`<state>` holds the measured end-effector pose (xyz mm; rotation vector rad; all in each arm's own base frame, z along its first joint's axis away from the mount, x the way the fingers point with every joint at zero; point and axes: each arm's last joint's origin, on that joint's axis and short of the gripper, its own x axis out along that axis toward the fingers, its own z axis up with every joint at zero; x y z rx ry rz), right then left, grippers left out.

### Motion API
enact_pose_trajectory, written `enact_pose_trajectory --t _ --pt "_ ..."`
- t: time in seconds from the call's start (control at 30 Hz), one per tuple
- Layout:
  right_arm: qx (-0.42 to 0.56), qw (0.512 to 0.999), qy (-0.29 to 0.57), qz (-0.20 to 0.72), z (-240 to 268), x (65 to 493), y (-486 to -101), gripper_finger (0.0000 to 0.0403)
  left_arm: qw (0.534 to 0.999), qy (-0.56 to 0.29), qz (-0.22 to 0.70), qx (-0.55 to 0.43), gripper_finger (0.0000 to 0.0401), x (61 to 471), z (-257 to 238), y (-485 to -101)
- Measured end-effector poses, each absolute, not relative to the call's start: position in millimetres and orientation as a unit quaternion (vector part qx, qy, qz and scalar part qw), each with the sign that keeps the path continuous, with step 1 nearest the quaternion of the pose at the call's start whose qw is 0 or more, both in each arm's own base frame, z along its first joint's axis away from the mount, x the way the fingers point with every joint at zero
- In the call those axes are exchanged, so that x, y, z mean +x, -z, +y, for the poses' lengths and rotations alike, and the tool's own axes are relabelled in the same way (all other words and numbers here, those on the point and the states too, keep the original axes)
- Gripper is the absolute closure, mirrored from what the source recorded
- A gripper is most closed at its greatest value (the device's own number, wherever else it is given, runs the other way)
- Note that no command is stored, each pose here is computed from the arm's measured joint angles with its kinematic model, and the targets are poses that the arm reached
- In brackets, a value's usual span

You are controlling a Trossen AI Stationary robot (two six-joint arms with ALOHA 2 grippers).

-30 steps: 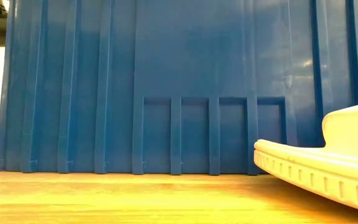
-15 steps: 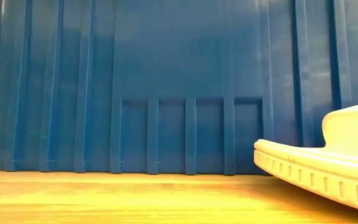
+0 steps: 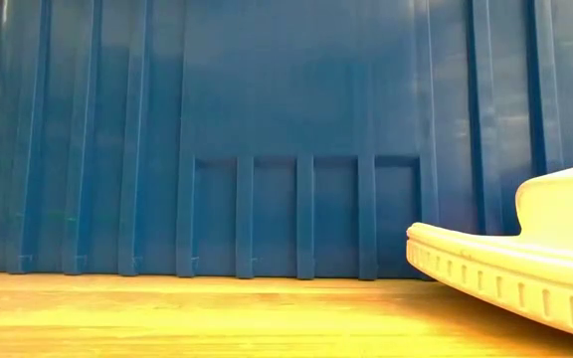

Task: Pick and place slides into bin
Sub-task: Put the black slides into the blue organizer bin

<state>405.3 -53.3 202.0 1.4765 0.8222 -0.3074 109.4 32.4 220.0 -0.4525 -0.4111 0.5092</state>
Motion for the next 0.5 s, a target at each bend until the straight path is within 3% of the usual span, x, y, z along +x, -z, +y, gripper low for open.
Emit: enact_pose_trajectory --t 0.3,0.5 --pt "0.675 0.612 0.097 0.4 -49.4 402.8 -203.8 0.015 0.922 -0.249 -0.198 -0.22 0.039 109.8 32.5 -219.6" --pt "0.658 0.626 0.065 0.413 -48.2 402.4 -204.5 0.0127 0.923 -0.249 -0.196 -0.22 0.039 110.2 32.5 -219.2"
